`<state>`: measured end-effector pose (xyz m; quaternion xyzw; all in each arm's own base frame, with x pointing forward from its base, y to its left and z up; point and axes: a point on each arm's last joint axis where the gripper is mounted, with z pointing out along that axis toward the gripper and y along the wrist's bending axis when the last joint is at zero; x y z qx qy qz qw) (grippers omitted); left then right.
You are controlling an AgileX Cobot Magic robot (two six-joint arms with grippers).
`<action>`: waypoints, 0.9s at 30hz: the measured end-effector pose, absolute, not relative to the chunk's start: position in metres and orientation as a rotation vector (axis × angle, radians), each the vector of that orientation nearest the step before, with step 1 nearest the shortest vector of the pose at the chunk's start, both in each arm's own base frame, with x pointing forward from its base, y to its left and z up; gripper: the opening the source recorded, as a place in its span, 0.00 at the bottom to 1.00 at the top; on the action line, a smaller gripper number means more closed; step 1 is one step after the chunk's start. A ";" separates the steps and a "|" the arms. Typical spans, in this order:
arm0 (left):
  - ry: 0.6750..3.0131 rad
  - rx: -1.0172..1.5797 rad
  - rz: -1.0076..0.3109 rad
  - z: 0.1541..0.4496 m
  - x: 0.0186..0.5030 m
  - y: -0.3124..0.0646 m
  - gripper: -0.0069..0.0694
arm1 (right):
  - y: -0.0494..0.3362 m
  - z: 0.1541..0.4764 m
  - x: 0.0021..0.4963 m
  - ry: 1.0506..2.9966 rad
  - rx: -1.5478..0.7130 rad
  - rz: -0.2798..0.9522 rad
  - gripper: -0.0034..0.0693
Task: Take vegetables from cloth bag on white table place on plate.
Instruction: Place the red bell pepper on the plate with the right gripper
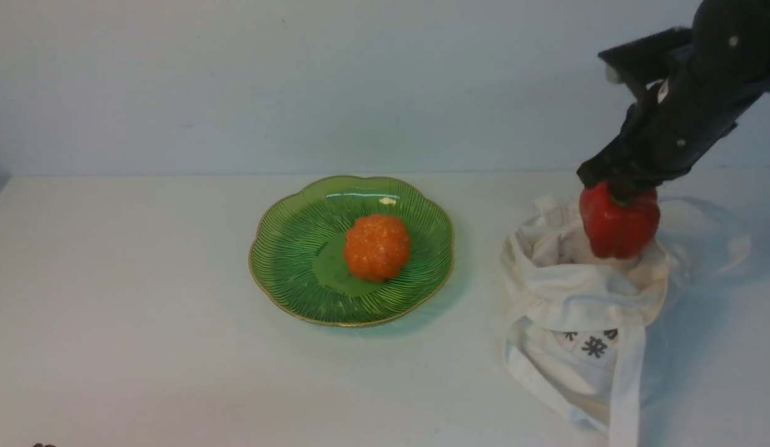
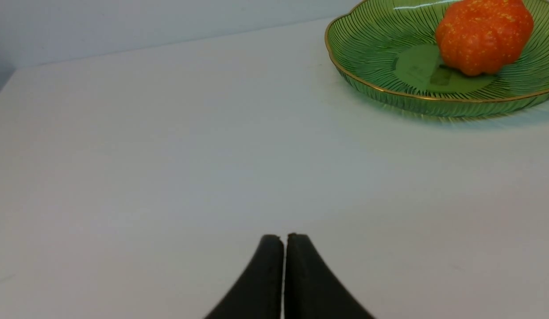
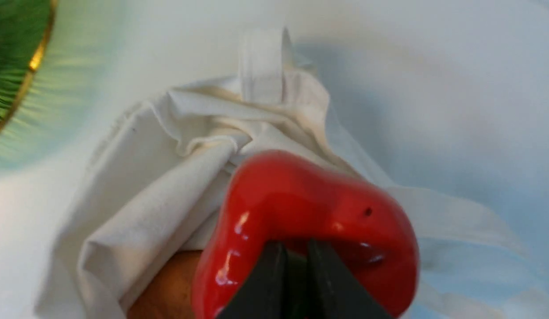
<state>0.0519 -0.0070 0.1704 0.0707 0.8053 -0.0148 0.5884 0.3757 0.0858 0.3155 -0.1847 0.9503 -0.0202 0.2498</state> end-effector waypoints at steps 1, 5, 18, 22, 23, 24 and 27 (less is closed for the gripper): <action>1.876 0.165 -0.034 0.170 0.052 -0.007 0.08 | 0.086 0.329 0.372 2.559 -0.499 -0.043 0.09; 1.876 0.165 -0.034 0.170 0.052 -0.007 0.08 | 0.091 0.369 0.363 2.478 -0.498 0.067 0.09; 1.876 0.165 -0.034 0.170 0.052 -0.007 0.08 | 0.224 0.341 0.352 2.372 -0.908 0.410 0.09; 1.876 0.165 -0.034 0.170 0.052 -0.007 0.08 | 0.253 0.315 0.354 2.367 -0.968 0.418 0.09; 1.876 0.165 -0.034 0.170 0.052 -0.007 0.08 | 0.267 0.297 0.356 2.369 -0.994 0.420 0.09; 1.876 0.165 -0.034 0.170 0.052 -0.007 0.08 | 0.278 0.286 0.357 2.361 -1.009 0.421 0.09; 1.876 0.165 -0.034 0.170 0.052 -0.007 0.08 | 0.296 0.261 0.359 2.361 -1.036 0.424 0.10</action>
